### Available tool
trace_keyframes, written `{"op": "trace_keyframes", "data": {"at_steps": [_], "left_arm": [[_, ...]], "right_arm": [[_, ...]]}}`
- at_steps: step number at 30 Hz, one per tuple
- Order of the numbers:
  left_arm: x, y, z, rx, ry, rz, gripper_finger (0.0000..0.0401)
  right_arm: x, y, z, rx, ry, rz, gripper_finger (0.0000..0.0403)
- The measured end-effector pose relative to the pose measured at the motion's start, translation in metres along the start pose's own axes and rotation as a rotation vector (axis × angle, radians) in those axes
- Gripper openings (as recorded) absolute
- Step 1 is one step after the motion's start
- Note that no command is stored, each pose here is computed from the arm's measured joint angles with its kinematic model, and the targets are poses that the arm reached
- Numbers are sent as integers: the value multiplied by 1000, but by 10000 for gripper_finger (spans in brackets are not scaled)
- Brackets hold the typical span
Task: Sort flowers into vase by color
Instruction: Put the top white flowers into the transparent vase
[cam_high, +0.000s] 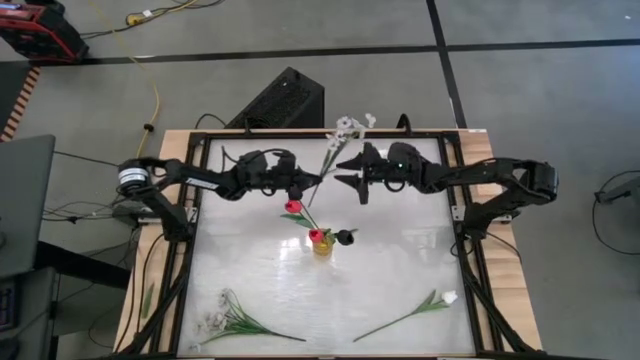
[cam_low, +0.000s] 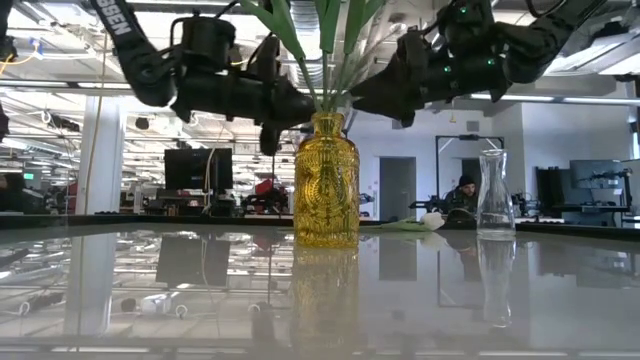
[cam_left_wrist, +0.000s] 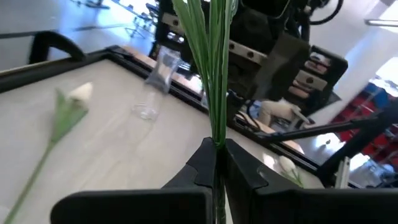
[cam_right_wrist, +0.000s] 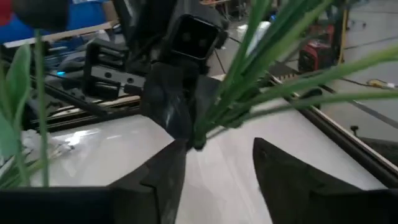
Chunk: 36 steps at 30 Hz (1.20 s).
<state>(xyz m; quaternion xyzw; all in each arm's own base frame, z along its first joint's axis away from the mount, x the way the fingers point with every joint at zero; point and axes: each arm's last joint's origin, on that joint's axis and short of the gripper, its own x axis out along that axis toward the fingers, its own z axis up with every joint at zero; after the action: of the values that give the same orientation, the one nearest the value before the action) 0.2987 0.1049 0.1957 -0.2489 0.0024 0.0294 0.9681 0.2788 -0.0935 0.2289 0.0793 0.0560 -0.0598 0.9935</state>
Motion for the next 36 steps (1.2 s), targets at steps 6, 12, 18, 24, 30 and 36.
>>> {"op": "trace_keyframes", "data": {"at_steps": [6, 12, 18, 24, 30, 36], "left_arm": [[15, -4, 9, 15, -17, -32, 0], [21, -8, 18, 30, -45, -42, 0], [27, -18, 21, 65, -68, -46, 0], [30, -24, 19, 84, -50, -46, 0], [30, -26, 17, 78, -37, -50, 0], [30, -26, 17, 73, -43, -41, 0]], "right_arm": [[0, 2, 2, -6, -20, 7, 250], [1, 5, 6, -17, -63, 16, 250], [2, 7, 3, 30, -49, -38, 250], [2, 13, 6, 14, -79, -16, 250], [2, 15, 10, 19, -124, -6, 242], [2, 15, 10, 36, -120, -10, 182]]}}
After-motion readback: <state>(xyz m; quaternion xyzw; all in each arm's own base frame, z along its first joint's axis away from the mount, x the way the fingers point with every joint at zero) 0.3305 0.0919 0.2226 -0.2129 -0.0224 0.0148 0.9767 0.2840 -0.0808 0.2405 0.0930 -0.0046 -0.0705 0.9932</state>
